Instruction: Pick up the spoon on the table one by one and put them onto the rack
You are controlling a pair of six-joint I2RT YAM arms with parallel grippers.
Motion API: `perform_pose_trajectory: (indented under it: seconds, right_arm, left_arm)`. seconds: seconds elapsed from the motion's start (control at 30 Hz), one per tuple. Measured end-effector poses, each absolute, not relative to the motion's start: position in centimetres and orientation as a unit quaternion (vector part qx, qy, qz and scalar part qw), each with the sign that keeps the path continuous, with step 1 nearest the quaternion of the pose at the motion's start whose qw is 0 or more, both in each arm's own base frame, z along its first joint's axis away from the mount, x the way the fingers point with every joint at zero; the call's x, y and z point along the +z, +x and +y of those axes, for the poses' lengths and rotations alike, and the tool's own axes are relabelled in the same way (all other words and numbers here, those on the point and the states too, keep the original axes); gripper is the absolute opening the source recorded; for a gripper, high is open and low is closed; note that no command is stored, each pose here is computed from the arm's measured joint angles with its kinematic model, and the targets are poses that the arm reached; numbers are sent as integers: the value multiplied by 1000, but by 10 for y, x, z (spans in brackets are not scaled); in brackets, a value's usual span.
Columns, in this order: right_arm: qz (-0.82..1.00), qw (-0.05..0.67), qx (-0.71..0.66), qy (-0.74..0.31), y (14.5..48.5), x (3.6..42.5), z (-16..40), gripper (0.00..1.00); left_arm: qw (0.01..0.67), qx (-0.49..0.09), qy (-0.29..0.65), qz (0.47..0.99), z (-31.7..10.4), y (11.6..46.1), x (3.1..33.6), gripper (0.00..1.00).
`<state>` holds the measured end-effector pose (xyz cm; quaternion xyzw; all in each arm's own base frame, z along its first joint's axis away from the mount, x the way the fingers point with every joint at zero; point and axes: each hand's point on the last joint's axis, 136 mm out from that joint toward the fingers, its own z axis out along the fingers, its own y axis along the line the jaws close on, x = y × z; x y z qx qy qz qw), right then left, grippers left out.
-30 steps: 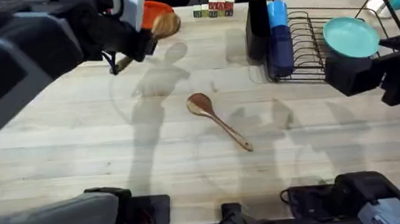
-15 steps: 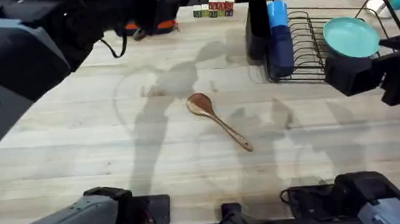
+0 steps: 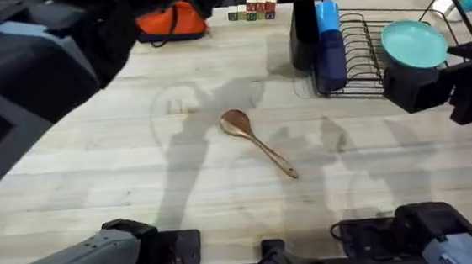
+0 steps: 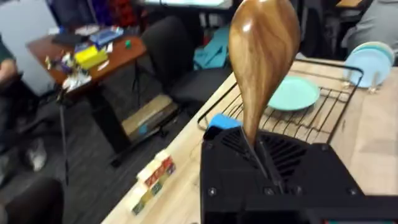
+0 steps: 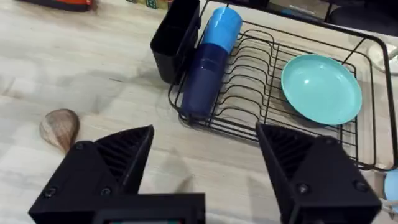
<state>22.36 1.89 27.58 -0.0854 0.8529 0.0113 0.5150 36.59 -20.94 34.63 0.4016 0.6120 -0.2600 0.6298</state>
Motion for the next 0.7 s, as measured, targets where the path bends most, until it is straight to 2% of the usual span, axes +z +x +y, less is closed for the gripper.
perform_pose_trajectory:
  seconds: [0.13,0.47,0.5,0.7]
  right_arm:
    - [853,515,11,-85,224,276,19,992]
    - [853,515,11,-85,224,276,19,992]
    - [853,515,11,-85,224,276,19,992]
    - [853,515,11,-85,224,276,19,992]
  left_arm:
    - [640,-282,408,587,-228,367,351,44]
    - [657,-367,354,555,-259,399,345,44]
    - [652,-402,333,550,-268,404,340,44]
    - [631,-458,279,561,-283,420,317,44]
